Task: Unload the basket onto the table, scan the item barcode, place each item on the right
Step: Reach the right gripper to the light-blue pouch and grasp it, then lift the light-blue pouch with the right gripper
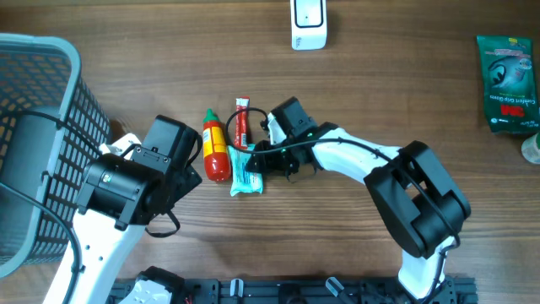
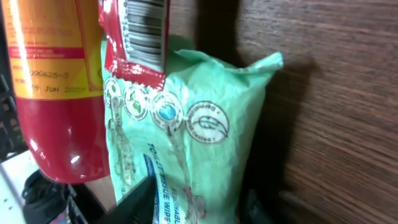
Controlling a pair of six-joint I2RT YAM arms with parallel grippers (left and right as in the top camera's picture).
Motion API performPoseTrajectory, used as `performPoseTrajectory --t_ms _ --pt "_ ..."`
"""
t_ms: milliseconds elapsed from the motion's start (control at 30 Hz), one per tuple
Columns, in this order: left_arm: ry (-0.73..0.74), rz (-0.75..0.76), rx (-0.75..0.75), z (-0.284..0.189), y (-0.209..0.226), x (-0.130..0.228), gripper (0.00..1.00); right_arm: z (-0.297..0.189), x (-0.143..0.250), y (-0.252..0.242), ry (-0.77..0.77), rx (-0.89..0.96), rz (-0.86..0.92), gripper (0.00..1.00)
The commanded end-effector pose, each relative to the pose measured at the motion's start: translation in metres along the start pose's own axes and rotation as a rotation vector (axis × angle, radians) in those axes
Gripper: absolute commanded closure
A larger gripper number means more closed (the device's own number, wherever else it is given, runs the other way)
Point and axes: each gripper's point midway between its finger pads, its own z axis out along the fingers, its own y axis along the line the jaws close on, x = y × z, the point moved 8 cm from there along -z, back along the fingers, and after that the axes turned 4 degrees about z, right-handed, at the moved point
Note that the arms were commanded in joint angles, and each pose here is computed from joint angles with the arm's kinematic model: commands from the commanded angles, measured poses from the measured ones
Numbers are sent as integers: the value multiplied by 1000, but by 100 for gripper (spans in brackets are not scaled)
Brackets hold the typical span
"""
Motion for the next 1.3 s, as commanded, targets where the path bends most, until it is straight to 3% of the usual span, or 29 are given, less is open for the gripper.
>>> performPoseTrajectory --t_ms 0,33,67,100,133,367,600,767,900,1267 --pt "-24 9 0 -3 2 -1 0 23 13 -11 26 59 54 66" --pt "-24 9 0 -3 2 -1 0 29 14 -12 34 58 55 68" --pt "-24 9 0 -3 2 -1 0 34 14 -15 44 51 81 75" --pt "-24 9 0 -3 2 -1 0 37 14 -18 50 54 111 94" --pt "-24 9 1 -3 2 -1 0 37 13 -20 48 56 131 96" --pt "-24 9 0 -3 2 -1 0 7 15 -14 118 -5 275 96" --pt "-24 9 1 -3 2 -1 0 -91 25 3 245 -153 685 96" --pt "-24 9 0 -3 2 -1 0 -121 32 21 389 -330 760 96" --pt "-24 9 0 -3 2 -1 0 -124 34 26 459 -363 826 96" --pt "-24 9 1 -3 2 -1 0 -148 43 50 760 -609 789 96"
